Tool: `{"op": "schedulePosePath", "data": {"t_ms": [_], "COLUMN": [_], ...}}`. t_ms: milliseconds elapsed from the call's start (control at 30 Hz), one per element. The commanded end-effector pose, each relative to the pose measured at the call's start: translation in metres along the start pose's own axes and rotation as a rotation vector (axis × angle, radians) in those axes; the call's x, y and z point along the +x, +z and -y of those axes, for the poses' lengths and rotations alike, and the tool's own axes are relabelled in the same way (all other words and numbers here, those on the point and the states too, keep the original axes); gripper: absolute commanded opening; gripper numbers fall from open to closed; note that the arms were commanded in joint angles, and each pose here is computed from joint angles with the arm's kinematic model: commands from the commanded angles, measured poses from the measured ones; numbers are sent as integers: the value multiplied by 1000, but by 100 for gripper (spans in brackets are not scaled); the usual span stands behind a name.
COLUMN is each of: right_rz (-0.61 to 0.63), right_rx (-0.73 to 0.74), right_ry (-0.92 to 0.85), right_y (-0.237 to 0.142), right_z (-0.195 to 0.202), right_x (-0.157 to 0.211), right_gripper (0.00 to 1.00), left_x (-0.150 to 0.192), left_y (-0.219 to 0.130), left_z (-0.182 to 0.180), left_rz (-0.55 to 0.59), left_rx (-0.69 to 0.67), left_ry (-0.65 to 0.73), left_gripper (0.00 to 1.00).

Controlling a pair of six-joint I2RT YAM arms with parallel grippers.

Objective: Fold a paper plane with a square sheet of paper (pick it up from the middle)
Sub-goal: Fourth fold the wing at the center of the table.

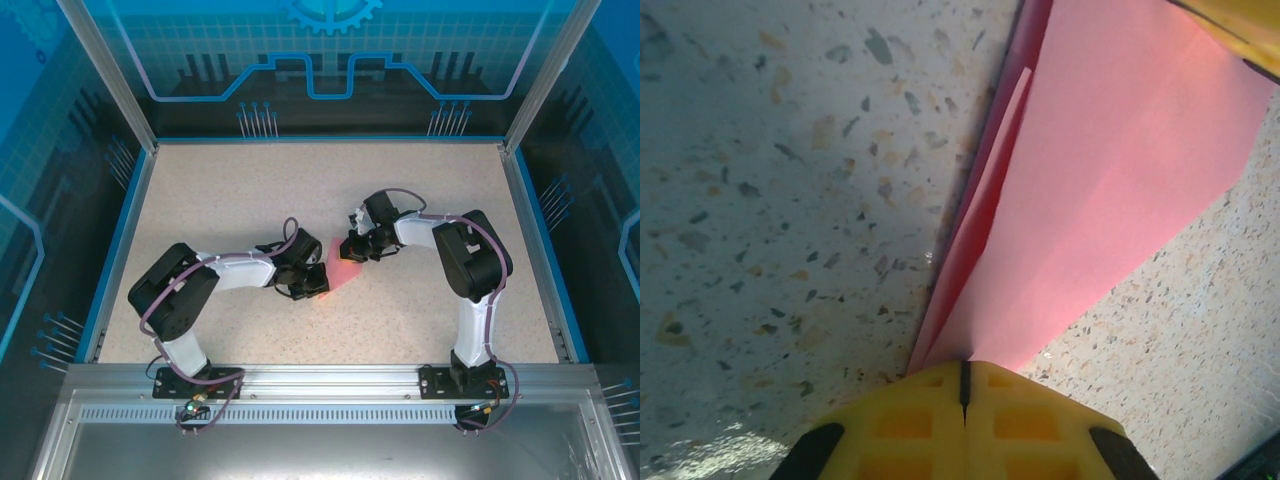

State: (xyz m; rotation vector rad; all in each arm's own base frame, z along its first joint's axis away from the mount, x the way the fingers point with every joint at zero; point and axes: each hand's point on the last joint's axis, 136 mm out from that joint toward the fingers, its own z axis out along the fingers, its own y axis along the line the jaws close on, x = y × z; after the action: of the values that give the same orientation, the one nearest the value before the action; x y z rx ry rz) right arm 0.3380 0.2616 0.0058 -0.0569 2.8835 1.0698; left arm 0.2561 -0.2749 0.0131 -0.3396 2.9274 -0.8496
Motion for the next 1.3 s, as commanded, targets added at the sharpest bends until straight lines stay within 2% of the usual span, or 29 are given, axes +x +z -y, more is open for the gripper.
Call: {"op": "schedulePosePath", "data": {"t_ms": [0,200,667,800,967,1100,1267], "right_rz": [-152,-153,-156,-157,-154,-152,-153], "right_rx": [329,334,336,333,330,327,324], "right_ry": [133,133,134,134,133,134,134], "right_y": [26,26,26,27,26,26,27], "right_z": [93,93,94,93,92,91,91], "right_x": [58,58,58,58,56,56,56], "right_gripper": [0,0,0,0,0,0,0], "left_x": [13,12,40,35,8,-12,-17], "left_y": [0,-9,-4,-12,-32,-36,-21], "left_z": [-35,-24,-56,-28,15,24,21], "left_rz": [-35,-30,-104,-98,0,65,41], "left_rx": [-98,-54,-97,10,131,134,103], "left_ry": [-62,-48,-96,-63,2,1,-13], "left_gripper": [0,0,0,0,0,0,0]}}
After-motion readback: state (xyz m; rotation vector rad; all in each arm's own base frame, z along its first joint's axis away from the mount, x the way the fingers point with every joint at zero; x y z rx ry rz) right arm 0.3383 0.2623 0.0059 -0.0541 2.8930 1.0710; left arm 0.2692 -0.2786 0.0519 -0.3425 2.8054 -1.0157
